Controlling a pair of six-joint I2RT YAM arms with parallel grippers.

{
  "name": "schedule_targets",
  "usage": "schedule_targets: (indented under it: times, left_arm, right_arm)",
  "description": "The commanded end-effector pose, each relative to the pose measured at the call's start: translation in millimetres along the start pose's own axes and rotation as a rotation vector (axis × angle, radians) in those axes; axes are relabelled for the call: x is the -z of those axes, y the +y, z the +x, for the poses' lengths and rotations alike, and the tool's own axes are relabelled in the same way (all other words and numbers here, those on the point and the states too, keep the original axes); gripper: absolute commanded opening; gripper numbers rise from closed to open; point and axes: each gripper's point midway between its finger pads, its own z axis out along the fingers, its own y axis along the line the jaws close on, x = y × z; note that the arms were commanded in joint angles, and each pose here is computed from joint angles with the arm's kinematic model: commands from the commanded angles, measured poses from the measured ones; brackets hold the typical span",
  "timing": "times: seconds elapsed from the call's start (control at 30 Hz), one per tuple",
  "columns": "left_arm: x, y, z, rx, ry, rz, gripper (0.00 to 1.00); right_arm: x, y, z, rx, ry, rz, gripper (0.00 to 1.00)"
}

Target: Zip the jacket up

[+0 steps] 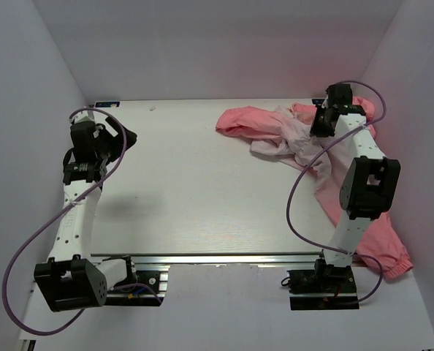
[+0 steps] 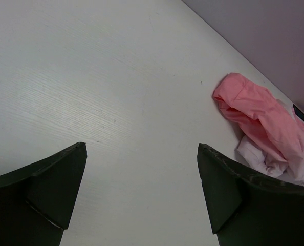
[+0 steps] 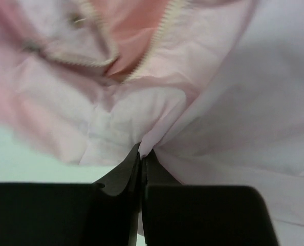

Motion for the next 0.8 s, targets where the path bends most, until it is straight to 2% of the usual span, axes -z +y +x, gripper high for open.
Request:
schedule_targets:
  times: [0.0, 0.07, 0.1, 0.17, 0.2, 0.27, 0.3, 0.37, 0.4, 0.47, 0.53, 0.6, 0.7, 0.77]
  left_arm:
    - [22.4, -16.0, -16.8, -0.011, -0.076, 0.062, 0.98]
    - [29.8, -21.0, -18.5, -0.01, -0.085, 0.087, 0.98]
    - [37.6, -25.3, -20.7, -0.01, -0.099, 0.107, 0.98]
    - [46.9, -27.5, -23.0, 0.0, -0.114, 0.113, 0.98]
    - [52.0, -29.7, -24.9, 0.002, -0.122, 0.118, 0.98]
    - [67.6, -35.2, -32.7, -0.002, -0.15, 0.131, 0.98]
    - [72.8, -34.2, -29.7, -0.001, -0.137, 0.122, 0.98]
    - [91.7, -39.9, -41.1, -0.007, -0.174, 0.126, 0.98]
    - [98.1, -38.3, -40.5, -0.005, -0.172, 0.114, 0.98]
    - [116.9, -40.8, -49.8, -0.007, -0.222, 0.114, 0.98]
    - [131.6, -44.2, -55.6, -0.008, -0.259, 0.126, 0.98]
    - [148.6, -48.3, -61.3, -0.007, -0.304, 0.147, 0.98]
    - [157.9, -49.3, -63.9, -0.007, -0.328, 0.153, 0.98]
    - [157.4, -49.3, -63.4, -0.007, -0.323, 0.152, 0.98]
  right_arm:
    - [96.9, 95.5, -57.0, 0.246, -0.274, -0.401, 0.0]
    - [140.1, 144.4, -48.1, 0.429, -0.31, -0.54, 0.0]
    - [167.6, 183.3, -31.3, 0.531, -0.326, -0.611, 0.0]
    - [208.9, 220.6, -20.7, 0.644, -0.38, -0.641, 0.0]
    - [237.5, 261.7, 5.0, 0.725, -0.391, -0.73, 0.0]
    - [283.6, 298.1, 22.0, 0.761, -0.427, -0.868, 0.0]
    - [327.0, 321.7, 30.9, 0.793, -0.481, -0.979, 0.0]
    - [373.0, 338.4, 37.7, 0.806, -0.543, -1.075, 0.0]
    - [419.0, 346.6, 37.6, 0.82, -0.642, -1.151, 0.0]
    - [461.3, 346.3, 31.7, 0.788, -0.741, -1.231, 0.0]
    - [507.9, 332.5, 12.1, 0.672, -0.887, -1.283, 0.0]
    - [534.6, 311.5, -8.2, 0.587, -1.007, -1.238, 0.0]
    - [543.7, 279.8, -44.1, 0.432, -1.119, -1.068, 0.0]
    - [515.7, 257.4, -63.9, 0.347, -1.119, -0.871, 0.0]
